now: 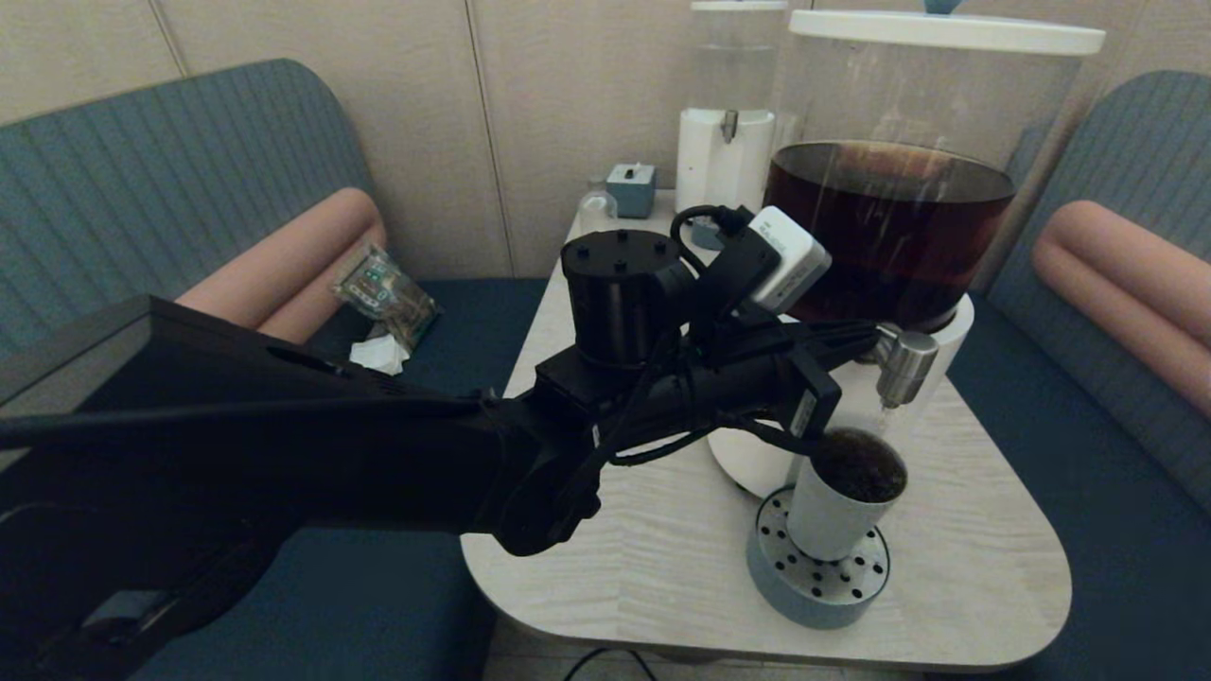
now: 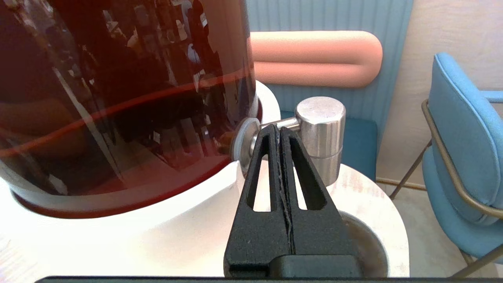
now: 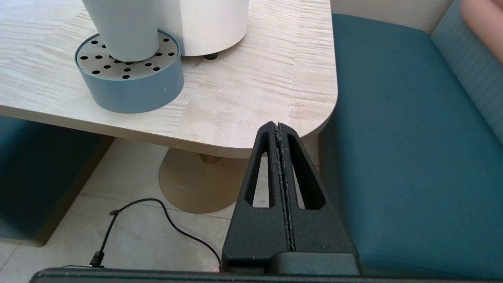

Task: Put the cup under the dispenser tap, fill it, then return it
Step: Turn off the faucet

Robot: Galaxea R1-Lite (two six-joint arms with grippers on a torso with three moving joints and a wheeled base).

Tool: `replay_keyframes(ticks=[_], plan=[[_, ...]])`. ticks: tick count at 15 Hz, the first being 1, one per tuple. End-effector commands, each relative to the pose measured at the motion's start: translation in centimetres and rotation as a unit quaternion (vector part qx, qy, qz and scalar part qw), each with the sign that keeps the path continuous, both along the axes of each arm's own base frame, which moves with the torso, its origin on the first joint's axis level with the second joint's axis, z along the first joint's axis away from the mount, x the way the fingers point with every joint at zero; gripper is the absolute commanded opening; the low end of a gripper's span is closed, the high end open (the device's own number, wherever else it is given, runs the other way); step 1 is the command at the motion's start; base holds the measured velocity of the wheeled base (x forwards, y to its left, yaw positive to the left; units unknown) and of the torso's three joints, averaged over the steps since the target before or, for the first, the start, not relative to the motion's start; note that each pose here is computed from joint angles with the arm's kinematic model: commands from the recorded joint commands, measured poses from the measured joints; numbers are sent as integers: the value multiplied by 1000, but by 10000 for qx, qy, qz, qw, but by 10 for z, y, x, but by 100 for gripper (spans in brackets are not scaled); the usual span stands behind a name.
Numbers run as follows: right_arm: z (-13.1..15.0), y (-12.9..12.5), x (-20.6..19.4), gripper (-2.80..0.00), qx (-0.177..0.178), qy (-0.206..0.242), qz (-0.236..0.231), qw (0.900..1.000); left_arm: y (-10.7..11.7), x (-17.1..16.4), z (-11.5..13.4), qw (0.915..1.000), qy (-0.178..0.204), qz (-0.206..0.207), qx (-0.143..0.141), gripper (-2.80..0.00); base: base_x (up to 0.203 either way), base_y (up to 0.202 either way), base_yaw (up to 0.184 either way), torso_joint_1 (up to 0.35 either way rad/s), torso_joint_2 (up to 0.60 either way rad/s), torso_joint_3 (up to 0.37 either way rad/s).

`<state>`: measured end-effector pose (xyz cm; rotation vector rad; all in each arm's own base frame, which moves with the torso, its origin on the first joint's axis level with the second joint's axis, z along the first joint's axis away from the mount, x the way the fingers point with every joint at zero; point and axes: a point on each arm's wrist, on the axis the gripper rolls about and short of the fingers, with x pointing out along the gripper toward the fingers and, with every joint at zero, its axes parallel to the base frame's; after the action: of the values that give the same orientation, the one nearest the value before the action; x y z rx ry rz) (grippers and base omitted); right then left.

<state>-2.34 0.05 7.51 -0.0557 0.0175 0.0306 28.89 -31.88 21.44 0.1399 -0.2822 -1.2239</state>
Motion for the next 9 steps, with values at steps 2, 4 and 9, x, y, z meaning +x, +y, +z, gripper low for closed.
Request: replay_keyframes(ticks=[2, 4, 9], plan=[[0, 0, 0, -280, 1, -7, 3, 10000, 0, 0, 1, 10000, -28, -15, -22, -280, 0, 0, 0, 0, 0, 0], [0, 0, 0, -280, -4, -4, 3, 10000, -1, 1, 1, 10000, -37, -15, -32, -280, 0, 0, 0, 0, 0, 0], [0, 0, 0, -280, 3, 1, 3, 10000, -6, 5, -4, 10000, 16, -8, 29, -280, 0, 0, 0, 0, 0, 0]])
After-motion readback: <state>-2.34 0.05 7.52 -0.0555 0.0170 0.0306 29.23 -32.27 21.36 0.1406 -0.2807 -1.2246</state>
